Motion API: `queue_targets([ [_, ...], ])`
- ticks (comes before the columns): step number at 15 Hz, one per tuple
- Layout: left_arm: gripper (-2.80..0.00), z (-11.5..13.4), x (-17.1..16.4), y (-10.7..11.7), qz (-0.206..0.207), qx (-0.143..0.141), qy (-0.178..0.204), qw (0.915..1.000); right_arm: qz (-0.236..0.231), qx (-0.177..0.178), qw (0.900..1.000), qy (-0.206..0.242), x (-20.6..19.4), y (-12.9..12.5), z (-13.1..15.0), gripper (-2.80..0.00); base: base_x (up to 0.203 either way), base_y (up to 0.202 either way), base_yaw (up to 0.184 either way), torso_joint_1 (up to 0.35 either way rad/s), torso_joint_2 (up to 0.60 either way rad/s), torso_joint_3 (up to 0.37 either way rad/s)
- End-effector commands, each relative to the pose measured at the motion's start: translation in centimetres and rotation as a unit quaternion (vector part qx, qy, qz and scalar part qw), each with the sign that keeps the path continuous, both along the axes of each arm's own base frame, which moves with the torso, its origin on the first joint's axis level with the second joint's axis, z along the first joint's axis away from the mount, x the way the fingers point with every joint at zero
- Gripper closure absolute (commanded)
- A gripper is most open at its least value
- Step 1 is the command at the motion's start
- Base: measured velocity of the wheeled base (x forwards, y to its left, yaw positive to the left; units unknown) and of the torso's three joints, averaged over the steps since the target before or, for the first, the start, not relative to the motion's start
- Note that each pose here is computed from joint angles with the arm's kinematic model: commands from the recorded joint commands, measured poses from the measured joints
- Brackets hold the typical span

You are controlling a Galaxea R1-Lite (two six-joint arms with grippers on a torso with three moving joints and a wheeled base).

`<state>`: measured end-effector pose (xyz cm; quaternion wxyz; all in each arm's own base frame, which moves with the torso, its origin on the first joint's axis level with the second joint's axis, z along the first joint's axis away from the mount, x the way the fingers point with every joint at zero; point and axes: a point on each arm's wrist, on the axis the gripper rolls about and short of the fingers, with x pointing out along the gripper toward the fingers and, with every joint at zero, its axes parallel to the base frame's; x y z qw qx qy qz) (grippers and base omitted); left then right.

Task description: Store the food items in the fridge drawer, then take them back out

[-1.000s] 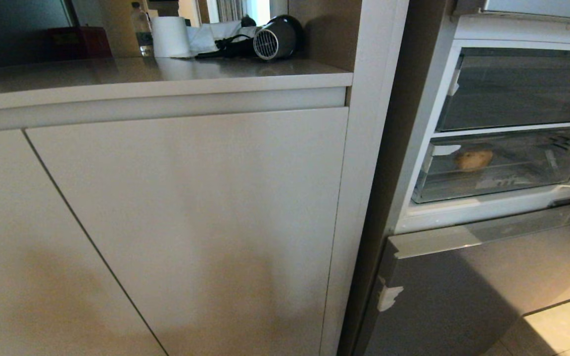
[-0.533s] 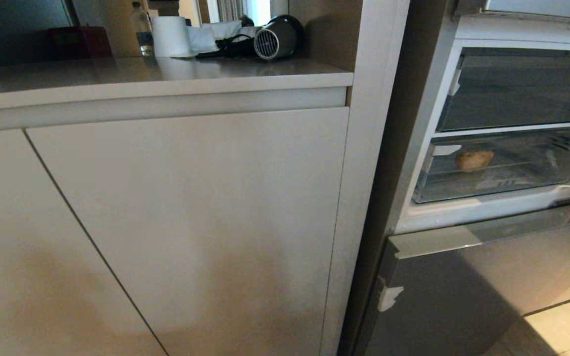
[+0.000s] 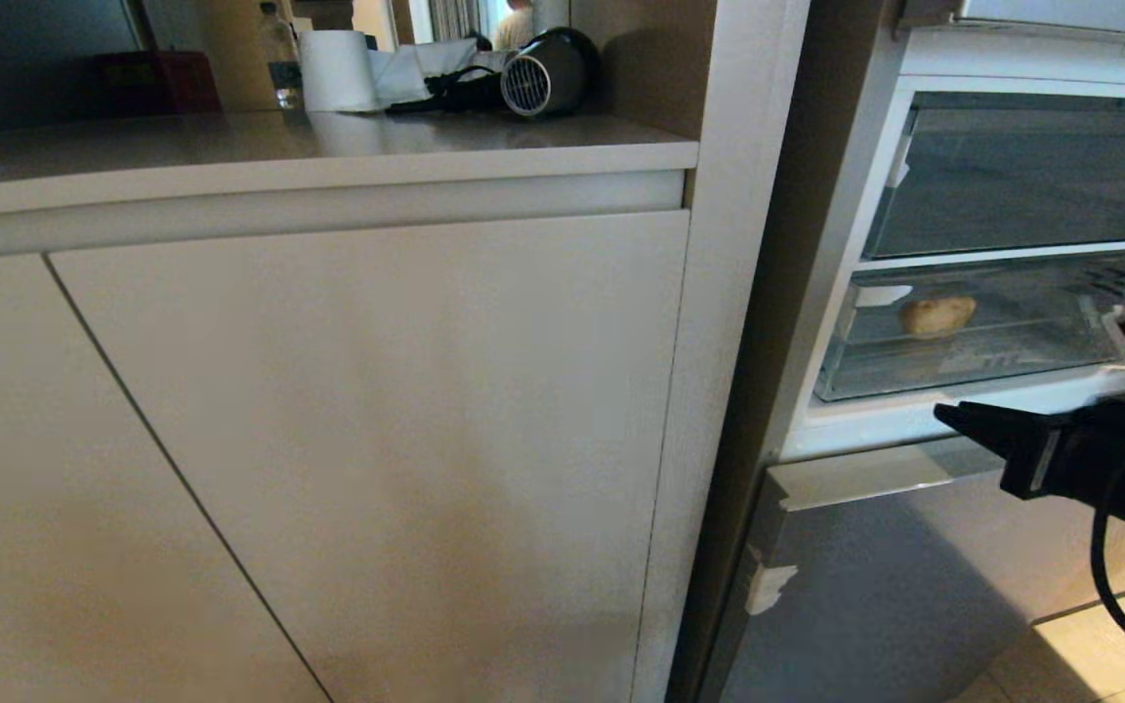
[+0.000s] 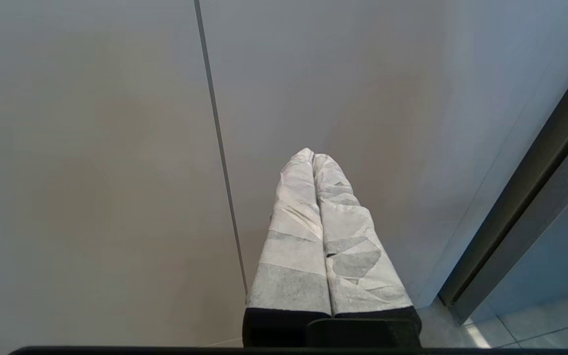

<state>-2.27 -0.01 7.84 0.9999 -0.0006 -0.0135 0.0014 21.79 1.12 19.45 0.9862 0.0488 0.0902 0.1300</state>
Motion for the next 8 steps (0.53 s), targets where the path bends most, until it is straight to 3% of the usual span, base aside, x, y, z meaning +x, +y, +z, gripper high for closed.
queue_targets([
  [1, 0.0, -0.3, 0.1, 0.0, 0.0, 0.0, 0.005, 1.0, 0.003, 0.001, 1.0, -0.004, 3.2, 0.1, -2.0, -2.8, 0.0, 0.0, 0.0, 0.0, 0.0, 0.0],
  [5, 0.0, -0.3, 0.1, 0.0, 0.0, 0.0, 0.005, 1.0, 0.029, -0.007, 0.996, -0.086, 5.6, 0.1, -3.2, -2.8, 0.0, 0.0, 0.0, 0.0, 0.0, 0.0],
  [8, 0.0, -0.3, 0.1, 0.0, 0.0, 0.0, 0.005, 1.0, 0.041, -0.014, 0.993, -0.111, 6.2, 0.2, -2.7, -2.8, 0.0, 0.0, 0.0, 0.0, 0.0, 0.0],
])
